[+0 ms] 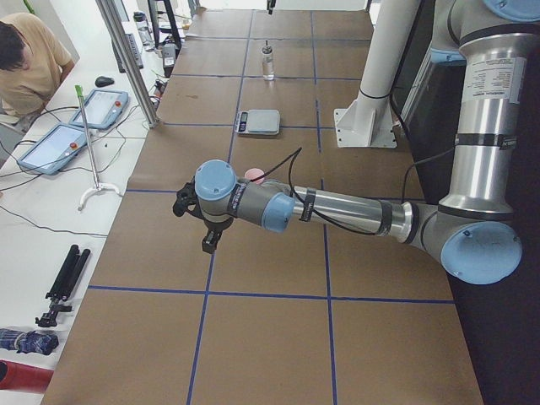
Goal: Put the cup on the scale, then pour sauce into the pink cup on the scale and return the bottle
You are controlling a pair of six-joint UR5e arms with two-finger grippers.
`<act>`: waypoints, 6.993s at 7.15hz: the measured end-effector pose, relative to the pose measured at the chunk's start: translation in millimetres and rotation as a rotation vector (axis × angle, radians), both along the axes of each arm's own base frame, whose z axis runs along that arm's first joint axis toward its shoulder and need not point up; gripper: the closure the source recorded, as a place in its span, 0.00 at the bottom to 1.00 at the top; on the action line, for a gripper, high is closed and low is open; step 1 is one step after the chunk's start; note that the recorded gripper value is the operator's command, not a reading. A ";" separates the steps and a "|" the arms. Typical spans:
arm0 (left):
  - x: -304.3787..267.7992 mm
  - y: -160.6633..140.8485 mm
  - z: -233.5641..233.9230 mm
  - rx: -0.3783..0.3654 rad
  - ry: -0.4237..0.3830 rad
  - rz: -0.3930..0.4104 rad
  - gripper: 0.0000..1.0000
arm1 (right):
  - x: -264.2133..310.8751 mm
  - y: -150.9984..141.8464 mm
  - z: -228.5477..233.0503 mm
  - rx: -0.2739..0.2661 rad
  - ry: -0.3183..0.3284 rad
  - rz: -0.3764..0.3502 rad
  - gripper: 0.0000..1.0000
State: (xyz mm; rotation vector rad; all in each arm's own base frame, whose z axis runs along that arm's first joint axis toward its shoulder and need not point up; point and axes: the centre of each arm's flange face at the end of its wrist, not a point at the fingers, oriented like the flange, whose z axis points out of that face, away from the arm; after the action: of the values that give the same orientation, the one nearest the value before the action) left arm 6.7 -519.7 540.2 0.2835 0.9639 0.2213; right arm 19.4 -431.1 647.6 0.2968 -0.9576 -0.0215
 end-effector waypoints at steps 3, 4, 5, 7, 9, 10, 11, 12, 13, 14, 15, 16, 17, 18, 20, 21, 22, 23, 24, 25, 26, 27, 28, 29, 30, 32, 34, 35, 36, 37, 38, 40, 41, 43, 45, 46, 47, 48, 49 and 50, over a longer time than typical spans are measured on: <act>160.7 -0.7 -62.4 -0.054 -0.008 -0.037 0.01 | -30.6 -20.7 -18.3 -0.058 -0.032 0.007 0.00; 199.1 8.6 -82.3 -0.076 0.009 -0.026 0.02 | -36.2 -27.7 -23.2 -0.069 -0.036 0.015 0.00; 229.9 17.9 -94.2 -0.094 0.010 -0.015 0.03 | -39.0 -35.5 -29.5 -0.070 -0.040 0.023 0.00; 287.4 26.0 -121.8 -0.138 -0.040 -0.017 0.07 | -40.4 -40.1 -33.7 -0.068 -0.045 0.027 0.00; 312.4 33.3 -137.2 -0.143 -0.103 -0.026 0.11 | -40.8 -38.0 -31.2 -0.073 -0.046 0.025 0.00; 313.4 36.6 -132.1 -0.144 -0.124 -0.032 0.11 | -40.7 -36.8 -28.8 -0.074 -0.045 0.023 0.00; 312.5 37.6 -124.5 -0.144 -0.146 -0.044 0.12 | -40.7 -36.0 -26.8 -0.074 -0.045 0.021 0.00; 313.5 38.5 -118.2 -0.145 -0.162 -0.049 0.19 | -40.7 -35.4 -25.7 -0.075 -0.046 0.020 0.00; 318.4 40.8 -114.6 -0.147 -0.170 -0.043 0.29 | -40.6 -35.1 -25.4 -0.075 -0.046 0.020 0.00; 323.4 43.0 -112.2 -0.148 -0.175 -0.035 0.43 | -40.6 -35.0 -25.3 -0.074 -0.047 0.019 0.00; 326.0 43.7 -110.4 -0.149 -0.178 -0.031 0.86 | -40.5 -35.0 -25.7 -0.072 -0.047 0.020 0.00; 327.7 44.4 -109.4 -0.149 -0.180 -0.027 1.00 | -40.2 -34.7 -25.9 -0.070 -0.049 0.021 0.00; 329.2 45.7 -110.8 -0.148 -0.178 -0.023 1.00 | -40.1 -34.4 -26.0 -0.069 -0.050 0.022 0.00; 330.3 46.3 -115.2 -0.144 -0.171 -0.020 1.00 | -40.0 -34.3 -25.8 -0.069 -0.050 0.023 0.00; 320.9 55.4 -159.7 -0.126 -0.122 -0.021 1.00 | -40.1 -34.9 -26.7 -0.066 -0.052 0.023 0.00; 314.3 61.4 -204.7 -0.150 -0.110 -0.036 1.00 | -40.4 -35.6 -27.7 -0.063 -0.053 0.022 0.00; 316.6 61.0 -252.2 -0.197 -0.091 -0.075 1.00 | -40.9 -36.8 -29.6 -0.060 -0.054 0.022 0.00; 332.0 61.8 -293.7 -0.257 -0.058 -0.115 1.00 | -41.5 -39.3 -32.3 -0.054 -0.055 0.022 0.00; 354.9 69.2 -324.9 -0.298 -0.028 -0.125 1.00 | -42.0 -41.8 -34.7 -0.050 -0.056 0.022 0.00; 381.8 76.0 -349.2 -0.322 -0.009 -0.122 1.00 | -42.5 -43.0 -35.8 -0.050 -0.057 0.022 0.00; 413.0 78.0 -370.0 -0.338 -0.004 -0.119 1.00 | -42.8 -43.3 -36.2 -0.050 -0.058 0.021 0.00; 447.8 76.7 -387.7 -0.350 -0.011 -0.114 1.00 | -43.0 -43.2 -36.2 -0.050 -0.059 0.020 0.00; 477.9 73.7 -399.7 -0.366 -0.016 -0.112 1.00 | -43.1 -42.5 -35.8 -0.050 -0.060 0.019 0.00; 501.4 68.1 -406.2 -0.384 -0.015 -0.116 1.00 | -43.0 -41.8 -35.1 -0.051 -0.060 0.020 0.00; 517.2 61.9 -408.3 -0.392 -0.020 -0.123 1.00 | -42.9 -41.8 -34.8 -0.051 -0.059 0.020 0.00; 536.5 59.9 -403.3 -0.395 -0.042 -0.131 1.00 | -42.7 -40.7 -35.3 -0.025 -0.063 0.019 0.00; 540.7 60.6 -401.6 -0.396 -0.048 -0.131 1.00 | -42.4 -39.0 -28.6 -0.019 -0.064 0.019 0.00; 541.2 60.6 -401.2 -0.396 -0.049 -0.131 1.00 | -42.5 -38.8 -24.2 -0.027 -0.064 0.018 0.00; 541.5 60.8 -401.4 -0.395 -0.048 -0.131 1.00 | -42.9 -39.2 -19.5 -0.036 -0.064 0.017 0.00; 541.9 60.4 -401.5 -0.393 -0.044 -0.130 1.00 | -43.2 -39.5 -16.6 -0.042 -0.063 0.017 0.00; 543.2 59.6 -400.8 -0.390 -0.040 -0.130 1.00 | -43.3 -39.3 -15.1 -0.045 -0.063 0.016 0.00; 545.5 57.7 -399.8 -0.383 -0.036 -0.131 1.00 | -43.4 -39.3 -12.3 -0.049 -0.062 0.016 0.00; 545.8 56.7 -399.5 -0.378 -0.037 -0.136 1.00 | -43.4 -39.3 -11.8 -0.050 -0.062 0.016 0.00; 547.4 53.6 -397.6 -0.369 -0.045 -0.151 1.00 | -43.7 -39.1 -10.8 -0.052 -0.061 0.015 0.00; 549.3 51.3 -396.3 -0.363 -0.051 -0.160 0.62 | -44.3 -38.8 -9.8 -0.054 -0.061 0.014 0.00; 550.3 50.4 -396.0 -0.363 -0.053 -0.161 0.53 | -44.8 -38.7 -9.6 -0.054 -0.061 0.013 0.00; 551.1 49.8 -395.7 -0.362 -0.052 -0.161 0.50 | -45.5 -38.6 -8.7 -0.057 -0.061 0.011 0.00; 550.7 49.8 -396.7 -0.359 -0.047 -0.160 0.50 | -46.7 -38.5 -7.1 -0.060 -0.060 0.009 0.00; 545.7 50.5 -401.2 -0.351 -0.036 -0.160 0.50 | -48.7 -38.9 -6.2 -0.061 -0.059 0.006 0.00; 525.6 50.9 -411.7 -0.335 -0.009 -0.168 0.50 | -51.9 -39.6 -7.9 -0.058 -0.060 0.000 0.00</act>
State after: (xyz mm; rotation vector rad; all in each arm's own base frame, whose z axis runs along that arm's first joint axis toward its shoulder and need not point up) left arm 532.3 -468.8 128.5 0.0549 0.9457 -0.0932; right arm -32.5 -470.7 639.7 0.2449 -1.0156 0.0154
